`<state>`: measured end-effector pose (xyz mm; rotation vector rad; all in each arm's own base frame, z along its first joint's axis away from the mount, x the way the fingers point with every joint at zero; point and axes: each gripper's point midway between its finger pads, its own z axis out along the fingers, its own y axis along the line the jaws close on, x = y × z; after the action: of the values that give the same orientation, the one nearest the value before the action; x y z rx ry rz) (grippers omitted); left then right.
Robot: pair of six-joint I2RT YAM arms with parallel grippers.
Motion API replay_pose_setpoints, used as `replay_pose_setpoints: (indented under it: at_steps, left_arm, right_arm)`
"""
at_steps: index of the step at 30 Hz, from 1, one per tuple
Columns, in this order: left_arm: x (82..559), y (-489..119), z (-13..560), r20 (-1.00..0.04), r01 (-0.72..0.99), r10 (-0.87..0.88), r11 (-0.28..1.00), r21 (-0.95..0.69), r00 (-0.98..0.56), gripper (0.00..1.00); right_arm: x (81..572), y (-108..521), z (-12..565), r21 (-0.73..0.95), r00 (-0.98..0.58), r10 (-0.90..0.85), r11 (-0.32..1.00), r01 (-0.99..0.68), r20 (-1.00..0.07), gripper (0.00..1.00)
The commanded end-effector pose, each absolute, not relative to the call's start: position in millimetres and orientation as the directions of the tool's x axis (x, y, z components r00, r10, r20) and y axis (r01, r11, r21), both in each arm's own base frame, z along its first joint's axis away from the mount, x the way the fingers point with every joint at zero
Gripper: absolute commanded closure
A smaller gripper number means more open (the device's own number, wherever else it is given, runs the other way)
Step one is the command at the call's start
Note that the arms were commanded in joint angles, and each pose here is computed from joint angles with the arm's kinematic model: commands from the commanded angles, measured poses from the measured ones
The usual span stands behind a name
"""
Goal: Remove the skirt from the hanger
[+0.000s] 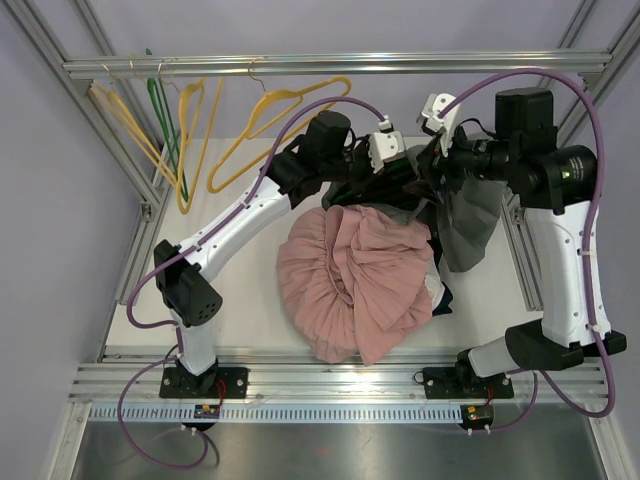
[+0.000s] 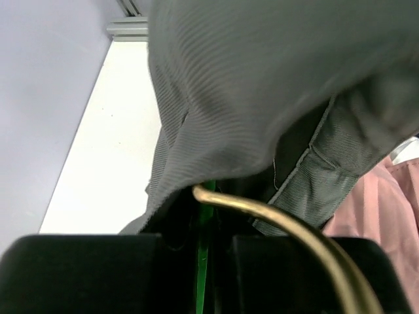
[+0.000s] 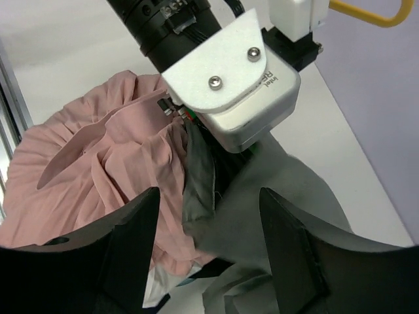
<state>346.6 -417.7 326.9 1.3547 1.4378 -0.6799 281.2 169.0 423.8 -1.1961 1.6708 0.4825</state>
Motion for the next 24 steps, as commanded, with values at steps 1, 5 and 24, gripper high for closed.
replay_pose_setpoints:
  at_steps: [1, 5, 24]
  left_arm:
    - [341.5, -426.0, 387.6, -0.916, 0.913, 0.261, 0.195, 0.358, 0.304, 1.00]
    - [338.6, -421.3, 391.2, -0.911, 0.909, 0.261, 0.186, 0.372, 0.319, 1.00]
    - [326.5, -408.7, 398.6, -0.887, 0.894, 0.264, 0.141, 0.425, 0.380, 1.00]
  right_arm:
    - [264.0, 155.9, 434.8, -0.328, 0.075, -0.551, 0.377, -0.866, -0.831, 0.30]
    - [267.5, 134.7, 439.4, -0.392, 0.098, -0.587, 0.398, -0.830, -0.804, 0.29]
    - [268.4, 98.4, 365.6, -0.518, 0.383, -0.725, -0.042, -0.854, -0.573, 0.35]
